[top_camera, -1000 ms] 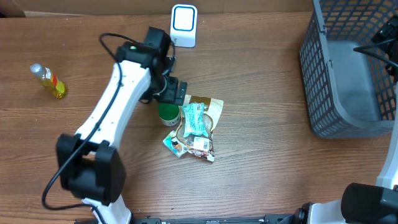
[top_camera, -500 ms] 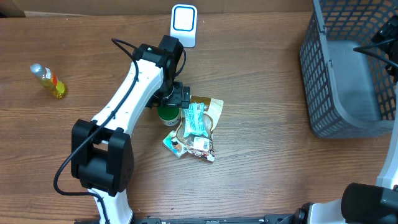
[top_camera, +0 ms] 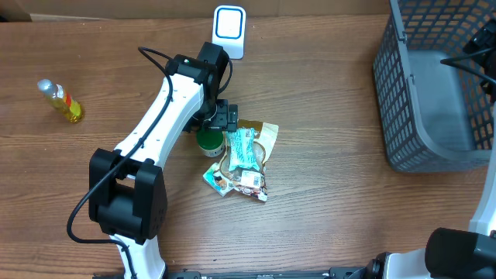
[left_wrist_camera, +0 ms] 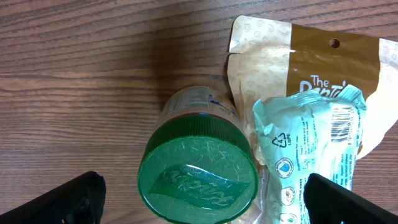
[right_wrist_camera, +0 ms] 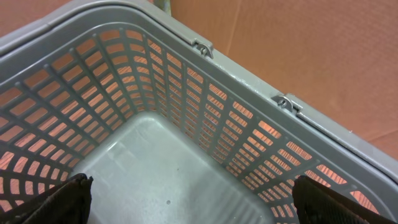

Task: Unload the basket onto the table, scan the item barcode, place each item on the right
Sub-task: 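Lower the left gripper over the green-capped jar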

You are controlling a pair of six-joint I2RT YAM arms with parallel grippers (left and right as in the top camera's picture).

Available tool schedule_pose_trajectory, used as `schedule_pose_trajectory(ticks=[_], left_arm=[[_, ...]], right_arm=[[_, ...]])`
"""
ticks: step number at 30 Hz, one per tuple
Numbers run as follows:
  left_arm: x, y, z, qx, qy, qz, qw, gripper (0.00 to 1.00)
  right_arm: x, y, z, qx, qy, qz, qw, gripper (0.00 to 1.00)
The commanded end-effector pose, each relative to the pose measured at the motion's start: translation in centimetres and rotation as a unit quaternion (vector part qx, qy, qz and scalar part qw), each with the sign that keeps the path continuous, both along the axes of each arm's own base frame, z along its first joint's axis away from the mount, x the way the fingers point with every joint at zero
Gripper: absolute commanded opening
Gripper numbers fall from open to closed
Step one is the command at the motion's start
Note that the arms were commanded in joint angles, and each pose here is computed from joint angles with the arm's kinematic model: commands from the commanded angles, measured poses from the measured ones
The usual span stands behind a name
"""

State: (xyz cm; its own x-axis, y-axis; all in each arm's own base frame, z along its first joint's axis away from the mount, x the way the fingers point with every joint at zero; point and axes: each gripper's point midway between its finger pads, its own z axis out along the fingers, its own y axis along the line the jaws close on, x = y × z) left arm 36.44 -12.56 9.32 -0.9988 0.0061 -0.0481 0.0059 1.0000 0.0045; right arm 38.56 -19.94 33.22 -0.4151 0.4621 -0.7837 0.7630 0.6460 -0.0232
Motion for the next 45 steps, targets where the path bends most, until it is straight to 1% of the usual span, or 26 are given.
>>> schedule_pose_trajectory(ticks=[1,4,8,16,25,39,42,45], left_arm=[[-0.3,0.1,-0.6,0.011,0.009,-0.002,1.000,1.00],[-0.6,0.2,-0.6,0.012,0.014,-0.002,1.000,1.00],[-0.8,0.3,-0.6,0.014,0.018,-0.002,1.000,0.95],[-0.7,0.2,-0.8,0.014,0.019,0.002,1.000,0.90],[-0.8,0.3,-1.3,0.016,0.021,0.011,1.000,0.90],[-1.4,0.5,-3.5,0.017,0.027,0.011,0.999,0.90],[-1.6,0.6,-3.8,0.018,0.029,0.011,0.999,0.88],[-1.5,0.6,-4.0,0.018,0.027,0.011,0.999,0.81]], right_arm=[[-0.1,-0.2,0.4,-0.007,-0.003,-0.004,1.000,1.00],[-0.1,-0.2,0.4,-0.007,-0.003,-0.004,1.000,1.00],[-0.1,-0.2,0.4,-0.007,-0.003,-0.004,1.000,1.00],[-0.1,-0.2,0.4,-0.007,-0.003,-0.004,1.000,1.00],[-0.1,-0.2,0.4,-0.007,-0.003,-0.004,1.000,1.00],[-0.1,-0.2,0.4,-0.007,-0.003,-0.004,1.000,1.00],[-0.1,-0.2,0.4,-0.007,-0.003,-0.004,1.000,1.00],[-0.1,-0.2,0.4,-0.007,-0.003,-0.004,1.000,1.00]])
